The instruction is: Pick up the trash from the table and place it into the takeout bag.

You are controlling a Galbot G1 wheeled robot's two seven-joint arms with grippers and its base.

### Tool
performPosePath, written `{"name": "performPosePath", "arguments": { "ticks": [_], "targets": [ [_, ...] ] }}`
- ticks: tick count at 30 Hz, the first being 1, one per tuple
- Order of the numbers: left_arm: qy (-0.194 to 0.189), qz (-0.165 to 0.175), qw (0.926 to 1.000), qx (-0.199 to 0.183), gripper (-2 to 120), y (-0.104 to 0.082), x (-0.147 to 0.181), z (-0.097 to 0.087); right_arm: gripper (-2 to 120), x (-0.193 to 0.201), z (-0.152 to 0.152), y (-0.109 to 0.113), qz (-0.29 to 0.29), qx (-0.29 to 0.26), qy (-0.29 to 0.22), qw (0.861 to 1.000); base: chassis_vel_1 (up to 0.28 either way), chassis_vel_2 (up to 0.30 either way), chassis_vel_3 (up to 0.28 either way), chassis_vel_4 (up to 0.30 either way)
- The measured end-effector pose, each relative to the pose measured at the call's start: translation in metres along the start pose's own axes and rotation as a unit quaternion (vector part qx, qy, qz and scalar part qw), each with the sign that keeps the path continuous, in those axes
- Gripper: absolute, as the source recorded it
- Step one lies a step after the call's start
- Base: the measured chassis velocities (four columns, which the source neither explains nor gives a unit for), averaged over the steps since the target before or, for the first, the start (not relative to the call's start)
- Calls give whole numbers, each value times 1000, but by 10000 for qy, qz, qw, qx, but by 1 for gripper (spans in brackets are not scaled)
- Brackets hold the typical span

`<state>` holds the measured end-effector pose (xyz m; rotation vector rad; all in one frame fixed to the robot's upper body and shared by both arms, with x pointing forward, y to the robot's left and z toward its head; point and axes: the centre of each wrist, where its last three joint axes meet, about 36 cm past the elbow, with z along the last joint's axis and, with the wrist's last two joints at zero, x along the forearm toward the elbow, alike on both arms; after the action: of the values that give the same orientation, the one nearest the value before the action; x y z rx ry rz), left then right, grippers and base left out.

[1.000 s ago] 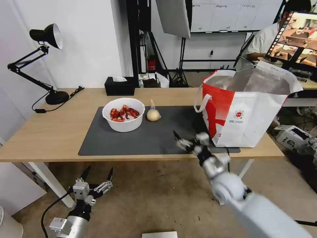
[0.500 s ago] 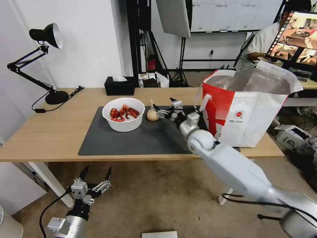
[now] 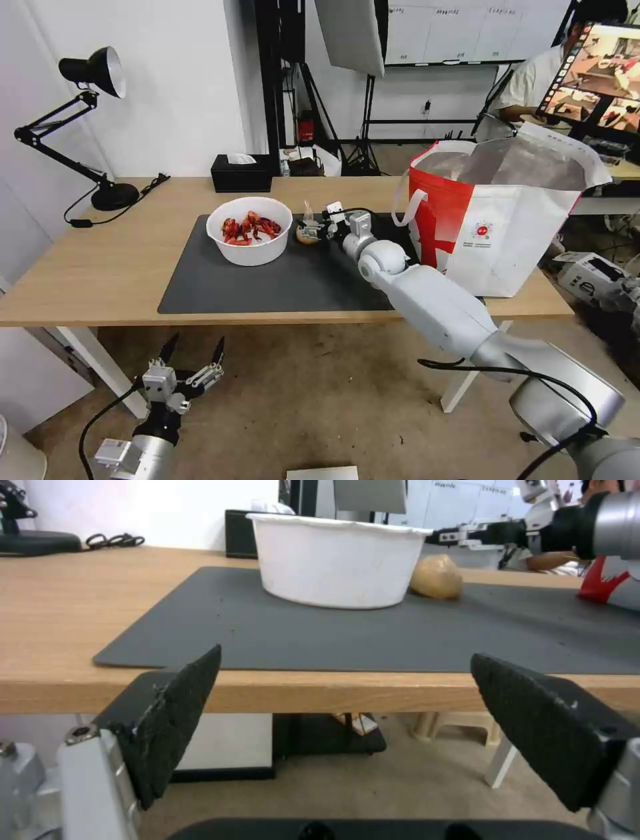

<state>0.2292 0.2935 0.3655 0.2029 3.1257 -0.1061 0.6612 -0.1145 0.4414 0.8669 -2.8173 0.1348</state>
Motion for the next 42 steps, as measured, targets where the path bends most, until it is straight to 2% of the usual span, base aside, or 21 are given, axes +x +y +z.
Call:
{"name": "performPosePath", "arguments": {
  "ticks": [18, 29, 33, 35, 36, 38, 39, 42],
  "targets": [
    [-36, -6, 10000, 16, 100, -2, 2, -2, 100, -10, 4, 8, -37, 239, 460, 9986, 0, 0, 0, 0],
    [-45, -37, 9999, 85, 100, -6, 4, -3, 99, -16, 9, 8, -18, 250, 570, 9981, 0, 0, 0, 0],
    [-43, -44, 10000, 78, 100, -6, 5, -4, 90, -16, 11, 4, 18, 267, 582, 9979, 0, 0, 0, 0],
    [-48, -50, 9999, 81, 100, -6, 6, -4, 77, -13, 13, -2, 31, 294, 601, 9978, 0, 0, 0, 0],
    [-48, -50, 9999, 81, 100, -6, 6, -4, 77, -13, 13, -2, 31, 294, 601, 9978, 0, 0, 0, 0],
    [-51, -50, 9999, 98, 100, -7, 6, -3, 67, -11, 15, -4, 34, 304, 601, 9977, 0, 0, 0, 0],
    [-51, -50, 9999, 98, 100, -7, 6, -3, 67, -11, 15, -4, 34, 304, 601, 9977, 0, 0, 0, 0],
    [-50, -62, 9999, 117, 100, -9, 7, -3, 53, -9, 15, -6, 27, 317, 577, 9978, 0, 0, 0, 0]
  ]
}}
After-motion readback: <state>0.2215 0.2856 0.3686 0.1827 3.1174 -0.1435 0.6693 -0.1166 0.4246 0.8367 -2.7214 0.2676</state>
